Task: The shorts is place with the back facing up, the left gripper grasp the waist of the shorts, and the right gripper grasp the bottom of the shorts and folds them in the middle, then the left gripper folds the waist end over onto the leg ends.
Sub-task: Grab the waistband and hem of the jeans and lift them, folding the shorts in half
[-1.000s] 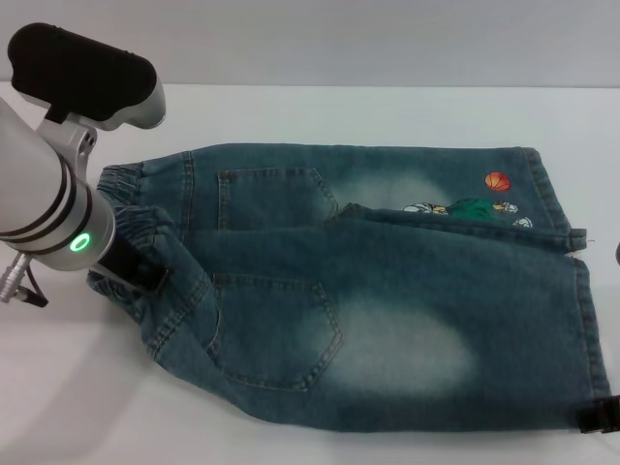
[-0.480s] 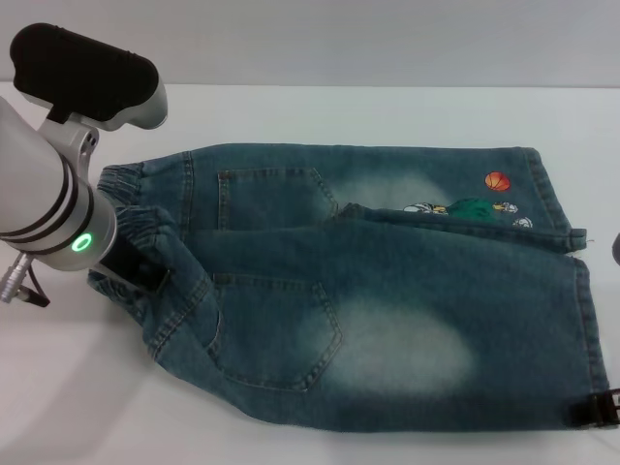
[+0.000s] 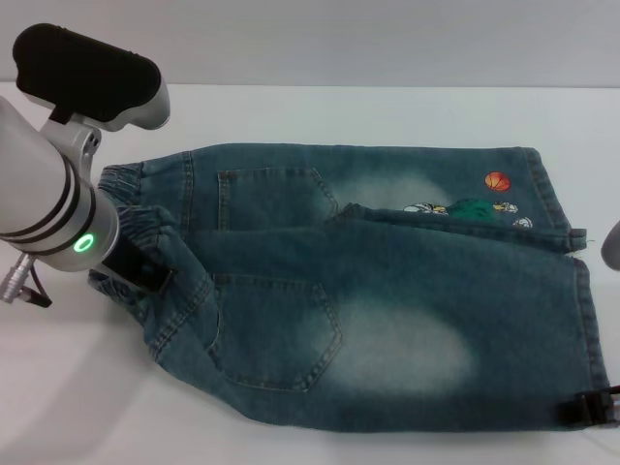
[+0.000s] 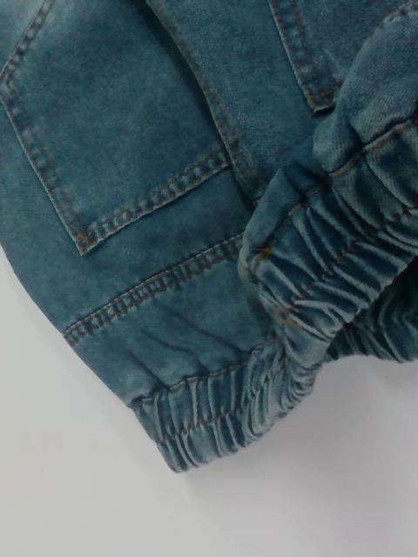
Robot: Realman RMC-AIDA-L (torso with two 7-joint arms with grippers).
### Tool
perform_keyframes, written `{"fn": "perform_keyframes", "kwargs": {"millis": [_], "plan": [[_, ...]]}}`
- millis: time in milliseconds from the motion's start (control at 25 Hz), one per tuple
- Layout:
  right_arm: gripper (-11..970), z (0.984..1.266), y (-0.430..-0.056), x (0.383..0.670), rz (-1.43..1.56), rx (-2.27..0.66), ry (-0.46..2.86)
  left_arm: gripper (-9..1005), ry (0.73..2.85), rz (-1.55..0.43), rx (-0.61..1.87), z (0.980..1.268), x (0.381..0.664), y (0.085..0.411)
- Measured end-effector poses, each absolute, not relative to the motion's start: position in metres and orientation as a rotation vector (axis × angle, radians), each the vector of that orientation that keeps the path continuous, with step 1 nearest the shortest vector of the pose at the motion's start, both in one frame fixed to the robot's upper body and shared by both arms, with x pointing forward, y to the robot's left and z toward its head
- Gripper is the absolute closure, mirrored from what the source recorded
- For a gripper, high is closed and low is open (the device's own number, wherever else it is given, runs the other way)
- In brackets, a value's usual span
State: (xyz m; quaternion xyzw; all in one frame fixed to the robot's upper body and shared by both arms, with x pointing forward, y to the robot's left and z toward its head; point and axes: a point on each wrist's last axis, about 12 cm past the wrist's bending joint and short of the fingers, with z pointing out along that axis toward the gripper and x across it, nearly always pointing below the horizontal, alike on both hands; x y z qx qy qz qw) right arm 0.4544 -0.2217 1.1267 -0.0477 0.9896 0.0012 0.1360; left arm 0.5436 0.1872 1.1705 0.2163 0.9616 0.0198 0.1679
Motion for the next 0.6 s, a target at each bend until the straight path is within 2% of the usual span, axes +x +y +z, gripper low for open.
{"fn": "perform_keyframes", "kwargs": {"millis": [600], "plan": [[388, 1.1253, -0.2187, 0.454, 0.037, -0.138, 2.855, 862, 2.732, 0.058, 0.629, 1.1697, 0.5429, 0.1853]]}}
